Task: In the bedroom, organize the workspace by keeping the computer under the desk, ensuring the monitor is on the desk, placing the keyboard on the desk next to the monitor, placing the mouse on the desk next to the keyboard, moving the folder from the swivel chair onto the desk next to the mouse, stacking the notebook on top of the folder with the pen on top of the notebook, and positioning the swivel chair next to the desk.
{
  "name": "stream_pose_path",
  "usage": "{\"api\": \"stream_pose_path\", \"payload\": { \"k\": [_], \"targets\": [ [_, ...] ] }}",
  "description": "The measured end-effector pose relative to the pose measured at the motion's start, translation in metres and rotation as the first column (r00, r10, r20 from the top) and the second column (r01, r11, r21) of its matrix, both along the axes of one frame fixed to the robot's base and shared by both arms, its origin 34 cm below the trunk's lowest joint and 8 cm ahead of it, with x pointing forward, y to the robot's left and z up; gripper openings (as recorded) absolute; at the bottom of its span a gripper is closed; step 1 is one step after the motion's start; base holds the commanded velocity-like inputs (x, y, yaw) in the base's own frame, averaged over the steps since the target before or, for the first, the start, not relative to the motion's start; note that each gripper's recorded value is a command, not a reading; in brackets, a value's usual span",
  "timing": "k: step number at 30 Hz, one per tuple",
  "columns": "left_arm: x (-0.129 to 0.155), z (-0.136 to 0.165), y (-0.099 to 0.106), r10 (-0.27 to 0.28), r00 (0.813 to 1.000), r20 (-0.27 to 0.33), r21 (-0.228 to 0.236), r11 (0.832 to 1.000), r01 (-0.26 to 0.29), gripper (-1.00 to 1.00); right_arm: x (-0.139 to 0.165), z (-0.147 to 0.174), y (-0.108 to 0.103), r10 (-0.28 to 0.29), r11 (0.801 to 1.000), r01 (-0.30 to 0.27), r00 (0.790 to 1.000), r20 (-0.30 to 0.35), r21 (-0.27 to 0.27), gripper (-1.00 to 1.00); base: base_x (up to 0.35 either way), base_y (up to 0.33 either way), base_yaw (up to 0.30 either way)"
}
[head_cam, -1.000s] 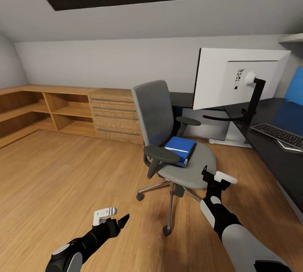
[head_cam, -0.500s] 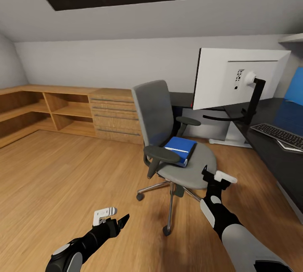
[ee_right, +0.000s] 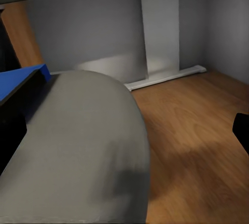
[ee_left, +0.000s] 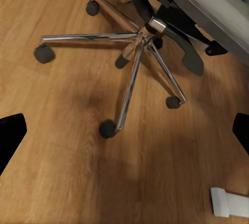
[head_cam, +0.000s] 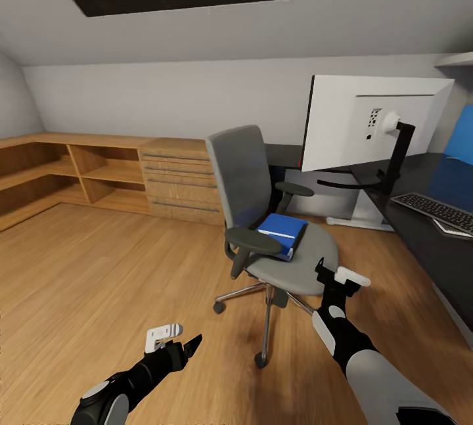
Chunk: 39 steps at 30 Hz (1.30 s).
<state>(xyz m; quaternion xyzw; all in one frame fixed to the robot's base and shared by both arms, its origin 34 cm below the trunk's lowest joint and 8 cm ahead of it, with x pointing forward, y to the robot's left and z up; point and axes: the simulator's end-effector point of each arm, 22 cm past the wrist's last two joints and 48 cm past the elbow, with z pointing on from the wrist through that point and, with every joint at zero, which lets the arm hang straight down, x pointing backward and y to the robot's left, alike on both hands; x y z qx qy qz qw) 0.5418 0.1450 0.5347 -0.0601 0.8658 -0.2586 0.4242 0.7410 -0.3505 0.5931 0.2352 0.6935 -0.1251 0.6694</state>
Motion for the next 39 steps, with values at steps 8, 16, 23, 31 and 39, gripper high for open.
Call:
{"api": "stream_pose_path", "payload": {
  "k": [8,16,23,31,39],
  "targets": [
    [0.0001,0.0002,-0.0002,-0.001,1.000,0.000,0.000,1.000,0.001,1.00,-0.0001,-0.0004,0.0003,0.001,1.000,-0.001,1.000,0.000,0.000,1.00,-0.099,0.151,-0.006],
    [0.0000,0.0001,-0.0002,0.000,1.000,0.000,0.000,1.000,0.000,1.00,-0.0001,0.0000,0.0000,0.001,1.000,-0.001,1.000,0.001,0.000,1.00,-0.018,0.027,-0.128],
    [0.0000,0.0002,-0.0001,0.000,1.000,0.001,0.000,1.000,0.000,1.00,-0.0001,-0.0001,0.0006,0.002,1.000,-0.002,1.000,0.002,0.001,1.00,-0.001,0.002,-0.056],
    [0.0000,0.0000,0.0000,0.000,1.000,0.000,0.000,1.000,0.000,1.00,-0.0008,-0.0020,0.0008,0.003,1.000,-0.003,1.000,-0.002,0.000,1.00,0.000,0.000,-0.002],
    [0.0002,0.0002,0.0007,0.000,1.000,0.001,0.001,1.000,0.000,1.00,-0.0026,-0.0058,-0.0021,0.005,1.000,-0.005,1.000,-0.010,-0.001,1.00,0.000,0.000,0.000]
  ]
}}
